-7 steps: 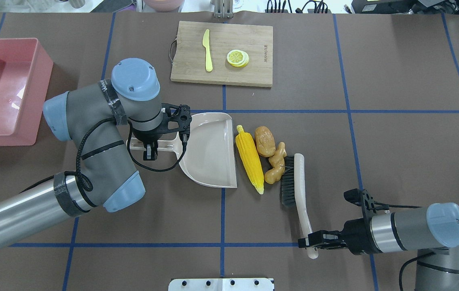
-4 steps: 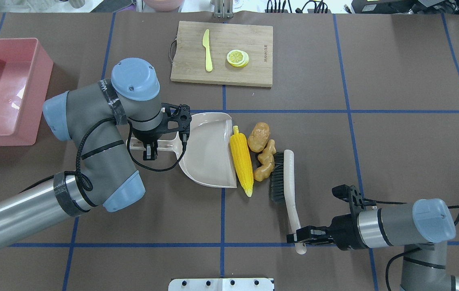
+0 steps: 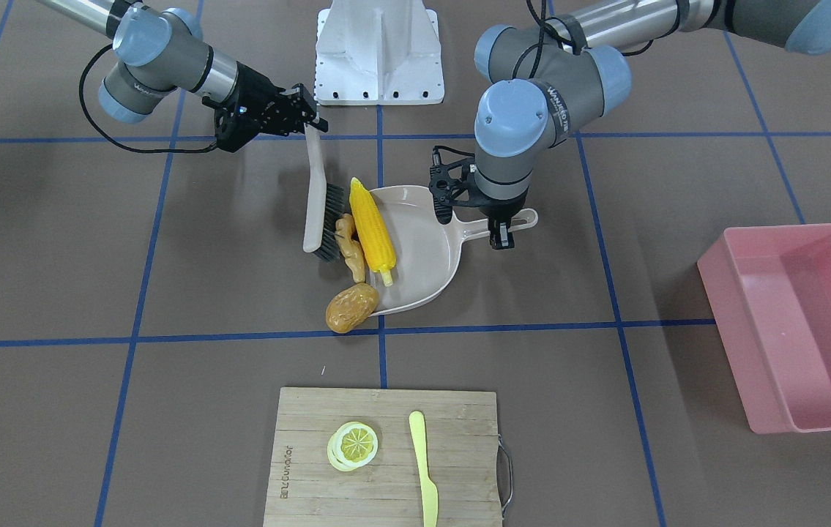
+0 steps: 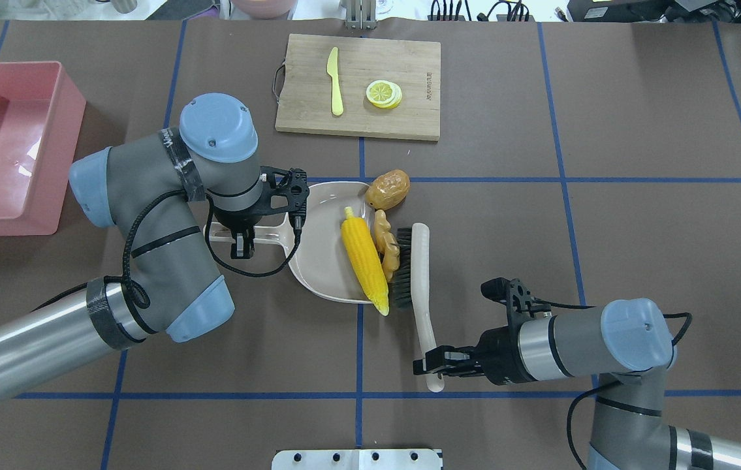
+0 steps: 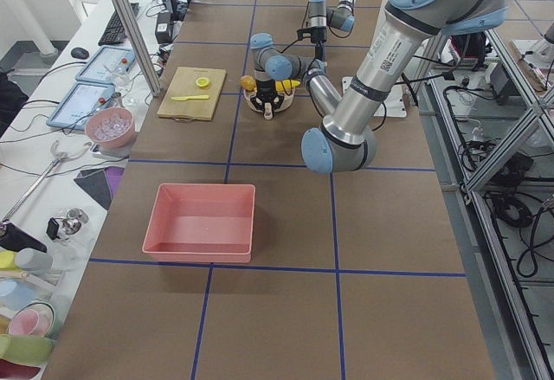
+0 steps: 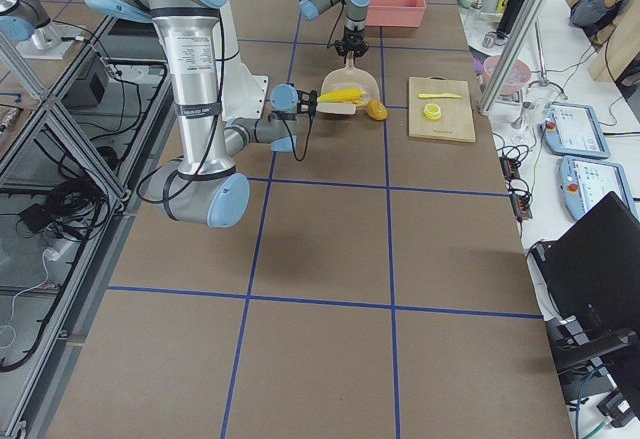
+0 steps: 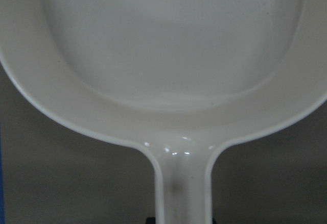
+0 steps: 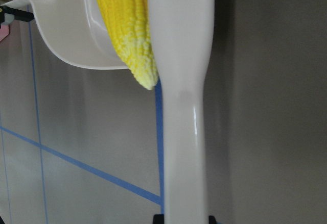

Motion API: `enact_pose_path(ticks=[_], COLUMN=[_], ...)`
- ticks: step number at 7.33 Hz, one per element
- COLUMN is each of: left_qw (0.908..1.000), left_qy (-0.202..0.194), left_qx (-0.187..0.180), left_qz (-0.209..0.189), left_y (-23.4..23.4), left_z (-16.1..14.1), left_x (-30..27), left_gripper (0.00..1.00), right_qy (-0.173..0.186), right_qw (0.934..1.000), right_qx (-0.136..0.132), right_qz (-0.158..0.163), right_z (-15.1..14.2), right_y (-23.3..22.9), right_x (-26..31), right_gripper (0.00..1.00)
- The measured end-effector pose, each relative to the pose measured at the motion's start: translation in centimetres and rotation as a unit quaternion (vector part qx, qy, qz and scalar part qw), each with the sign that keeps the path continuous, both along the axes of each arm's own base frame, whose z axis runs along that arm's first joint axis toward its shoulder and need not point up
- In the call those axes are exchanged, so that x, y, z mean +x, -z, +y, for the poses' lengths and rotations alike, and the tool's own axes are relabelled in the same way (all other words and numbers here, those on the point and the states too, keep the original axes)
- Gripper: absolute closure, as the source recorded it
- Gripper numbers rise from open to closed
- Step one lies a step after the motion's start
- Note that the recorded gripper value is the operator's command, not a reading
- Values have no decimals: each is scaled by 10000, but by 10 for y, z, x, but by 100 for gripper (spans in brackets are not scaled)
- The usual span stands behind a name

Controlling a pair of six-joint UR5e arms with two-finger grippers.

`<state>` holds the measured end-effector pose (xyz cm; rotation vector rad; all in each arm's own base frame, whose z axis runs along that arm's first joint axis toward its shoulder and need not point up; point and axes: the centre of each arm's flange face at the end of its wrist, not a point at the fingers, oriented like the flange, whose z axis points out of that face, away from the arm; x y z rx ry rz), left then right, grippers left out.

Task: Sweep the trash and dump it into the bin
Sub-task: 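Sweep the corn, potato and ginger into the dustpan with the brush in the right gripper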

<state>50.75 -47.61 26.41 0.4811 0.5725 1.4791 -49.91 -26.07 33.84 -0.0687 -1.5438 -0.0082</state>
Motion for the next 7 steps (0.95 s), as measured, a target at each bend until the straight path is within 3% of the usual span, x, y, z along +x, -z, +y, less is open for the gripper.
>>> enact_pose_path(ticks=[5,7], left_qw=[10000,10000], left_qy=[4,12], left_qx=[-5,-7], left_qz=[-13,-19], left_y=[-2,-3], left_z=[-1,-2], left_x=[-1,-2], left_gripper=[100,100], right_qy=[-7,-19], right_qw=[9999,9998], right_qx=[20,-21], right_qz=[139,206], right_z=[-8,-25], right_y=[85,95], right_x=[-44,-30], right_gripper=[100,100])
